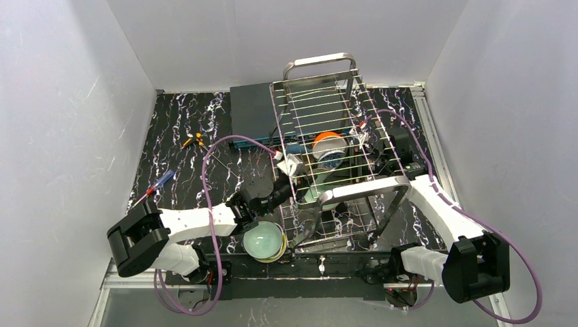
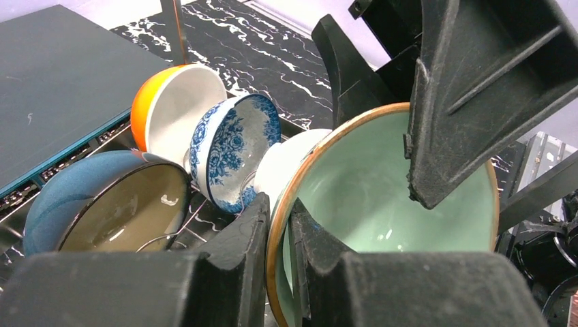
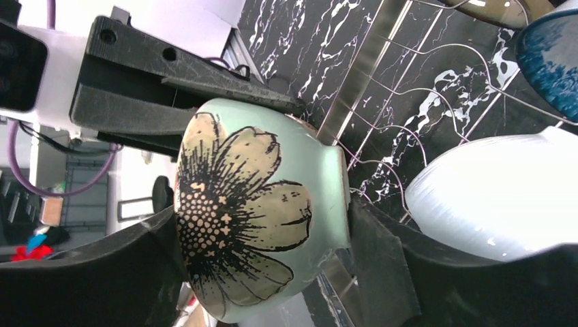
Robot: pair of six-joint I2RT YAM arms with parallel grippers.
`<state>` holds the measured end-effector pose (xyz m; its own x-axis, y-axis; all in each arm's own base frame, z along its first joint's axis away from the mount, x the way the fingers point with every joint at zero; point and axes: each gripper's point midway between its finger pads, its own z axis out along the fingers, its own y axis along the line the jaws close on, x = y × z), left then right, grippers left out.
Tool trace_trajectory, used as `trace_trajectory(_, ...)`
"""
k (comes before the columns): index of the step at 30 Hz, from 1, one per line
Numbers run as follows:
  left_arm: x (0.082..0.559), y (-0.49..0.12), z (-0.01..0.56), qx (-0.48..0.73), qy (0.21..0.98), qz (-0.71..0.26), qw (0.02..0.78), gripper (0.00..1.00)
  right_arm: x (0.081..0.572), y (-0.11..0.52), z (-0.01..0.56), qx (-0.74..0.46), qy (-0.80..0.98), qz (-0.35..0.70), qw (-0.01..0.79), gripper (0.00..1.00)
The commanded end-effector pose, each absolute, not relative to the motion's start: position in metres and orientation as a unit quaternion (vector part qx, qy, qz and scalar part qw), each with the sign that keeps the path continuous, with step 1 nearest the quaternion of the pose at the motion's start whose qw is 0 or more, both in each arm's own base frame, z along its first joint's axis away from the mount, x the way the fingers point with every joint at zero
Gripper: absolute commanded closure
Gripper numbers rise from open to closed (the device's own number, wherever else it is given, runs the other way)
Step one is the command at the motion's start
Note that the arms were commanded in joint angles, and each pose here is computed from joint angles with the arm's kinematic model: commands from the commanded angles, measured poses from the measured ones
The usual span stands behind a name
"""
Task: Load the bowls into the dish rack
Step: Adjust the bowl.
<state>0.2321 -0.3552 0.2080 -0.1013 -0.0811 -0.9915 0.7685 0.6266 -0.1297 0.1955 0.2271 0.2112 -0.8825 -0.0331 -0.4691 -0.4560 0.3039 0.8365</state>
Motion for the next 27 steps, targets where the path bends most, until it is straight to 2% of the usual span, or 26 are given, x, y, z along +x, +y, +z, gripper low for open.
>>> trace_trajectory(1, 0.240, -0.355, 0.297, 0.212, 0.573, -0.372, 0.698, 1.00, 0.200, 0.229, 0.231, -0.180, 0.768, 0.579, 0.205, 0.35)
trace_trajectory(5, 0.241, -0.354, 0.286, 0.218, 0.586, -0.361, 0.692, 1.00, 0.201, 0.227, 0.233, -0.190, 0.772, 0.567, 0.215, 0.98)
trace_trajectory(8, 0.240, -0.349, 0.282, 0.216, 0.591, -0.358, 0.690, 1.00, 0.203, 0.225, 0.235, -0.193, 0.776, 0.556, 0.228, 0.99)
trace_trajectory(9, 0.240, -0.348, 0.280, 0.215, 0.593, -0.356, 0.690, 0.95, 0.203, 0.225, 0.236, -0.194, 0.777, 0.553, 0.232, 0.99)
trace_trajectory(14, 0.237, -0.337, 0.274, 0.214, 0.600, -0.347, 0.688, 0.56, 0.209, 0.220, 0.234, -0.192, 0.789, 0.525, 0.253, 0.99)
trace_trajectory(16, 0.234, -0.331, 0.273, 0.216, 0.602, -0.343, 0.688, 0.48, 0.214, 0.215, 0.230, -0.188, 0.802, 0.502, 0.265, 0.99)
trace_trajectory(20, 0.230, -0.321, 0.266, 0.218, 0.608, -0.336, 0.686, 0.41, 0.220, 0.208, 0.226, -0.191, 0.812, 0.467, 0.295, 0.99)
trace_trajectory(27, 0.226, -0.311, 0.258, 0.219, 0.614, -0.332, 0.682, 0.40, 0.219, 0.207, 0.238, -0.263, 0.772, 0.456, 0.356, 0.99)
